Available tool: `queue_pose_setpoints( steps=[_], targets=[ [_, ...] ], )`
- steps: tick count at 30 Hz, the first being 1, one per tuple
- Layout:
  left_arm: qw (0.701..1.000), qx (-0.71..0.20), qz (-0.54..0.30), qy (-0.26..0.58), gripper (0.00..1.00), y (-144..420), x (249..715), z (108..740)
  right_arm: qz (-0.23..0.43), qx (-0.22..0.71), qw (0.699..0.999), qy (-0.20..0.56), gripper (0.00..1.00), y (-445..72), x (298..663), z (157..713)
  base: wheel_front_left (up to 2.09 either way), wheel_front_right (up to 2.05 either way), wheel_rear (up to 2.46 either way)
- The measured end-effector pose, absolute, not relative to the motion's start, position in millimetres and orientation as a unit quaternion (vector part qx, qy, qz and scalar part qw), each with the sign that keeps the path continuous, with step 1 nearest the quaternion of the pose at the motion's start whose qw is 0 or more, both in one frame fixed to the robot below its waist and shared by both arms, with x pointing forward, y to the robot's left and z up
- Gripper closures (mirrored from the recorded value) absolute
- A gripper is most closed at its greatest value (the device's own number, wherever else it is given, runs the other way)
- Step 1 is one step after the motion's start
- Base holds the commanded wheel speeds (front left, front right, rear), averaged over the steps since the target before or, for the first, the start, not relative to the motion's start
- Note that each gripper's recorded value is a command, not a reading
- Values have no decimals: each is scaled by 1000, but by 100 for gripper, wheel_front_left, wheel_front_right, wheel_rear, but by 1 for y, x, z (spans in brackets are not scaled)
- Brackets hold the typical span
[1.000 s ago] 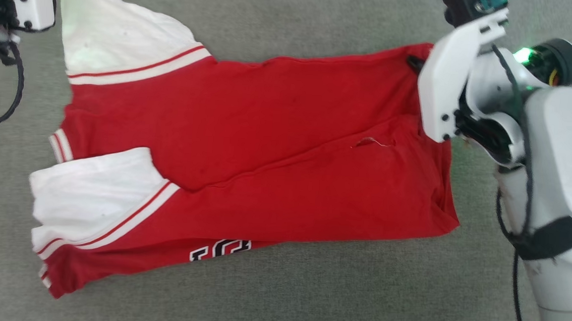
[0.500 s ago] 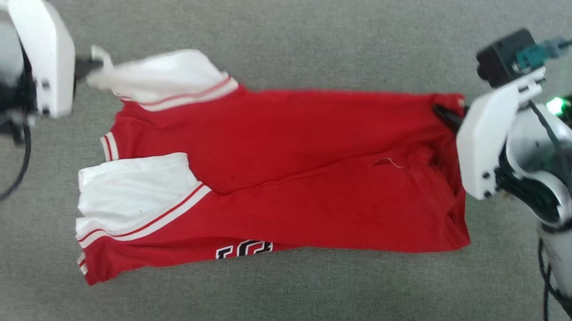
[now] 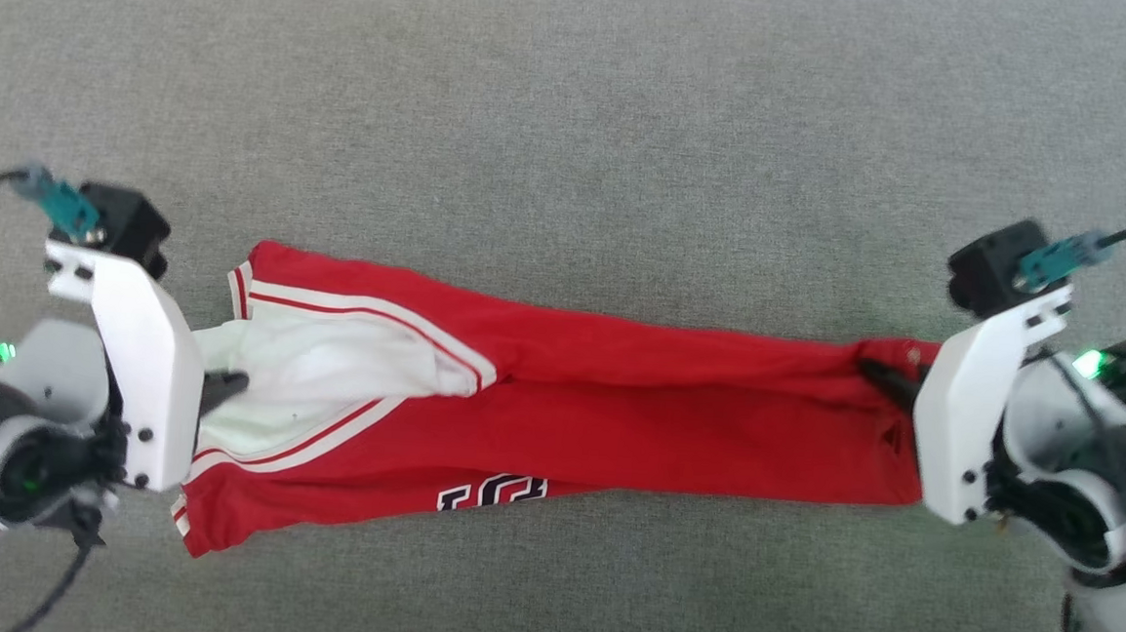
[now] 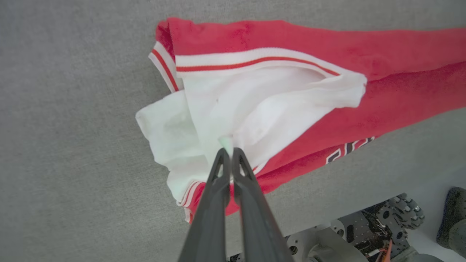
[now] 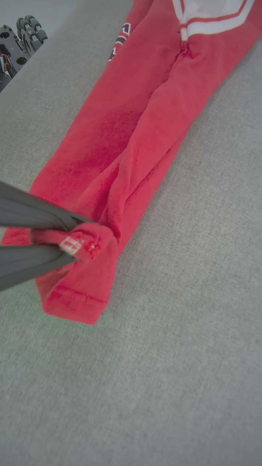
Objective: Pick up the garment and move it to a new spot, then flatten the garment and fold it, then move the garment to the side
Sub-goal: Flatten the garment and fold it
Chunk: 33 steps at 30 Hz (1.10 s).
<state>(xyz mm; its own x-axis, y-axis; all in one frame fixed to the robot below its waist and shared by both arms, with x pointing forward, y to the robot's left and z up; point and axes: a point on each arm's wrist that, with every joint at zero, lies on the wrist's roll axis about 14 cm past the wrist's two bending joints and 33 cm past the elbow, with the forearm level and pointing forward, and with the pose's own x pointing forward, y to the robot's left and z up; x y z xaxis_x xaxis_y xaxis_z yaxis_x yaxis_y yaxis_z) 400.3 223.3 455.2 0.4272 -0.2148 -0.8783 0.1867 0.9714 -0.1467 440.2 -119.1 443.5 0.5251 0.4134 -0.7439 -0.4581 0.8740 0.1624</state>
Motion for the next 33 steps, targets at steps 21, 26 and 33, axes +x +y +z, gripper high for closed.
queue_pose_setpoints(
  steps=[21, 26, 33],
  targets=[
    [906, -76, -101, 403, 0, 235, 404, 434, 201, 54, 876, 434, 0, -132, 427, 431, 0, 0, 0],
    [943, -72, -93, 310, 0, 242, 414, 455, 184, 66, 869, 454, 0, -141, 422, 423, 0, 0, 0],
    [970, -82, -65, 221, 0, 256, 403, 466, 175, 89, 853, 483, 0, -140, 418, 405, 0, 0, 0]
  ],
)
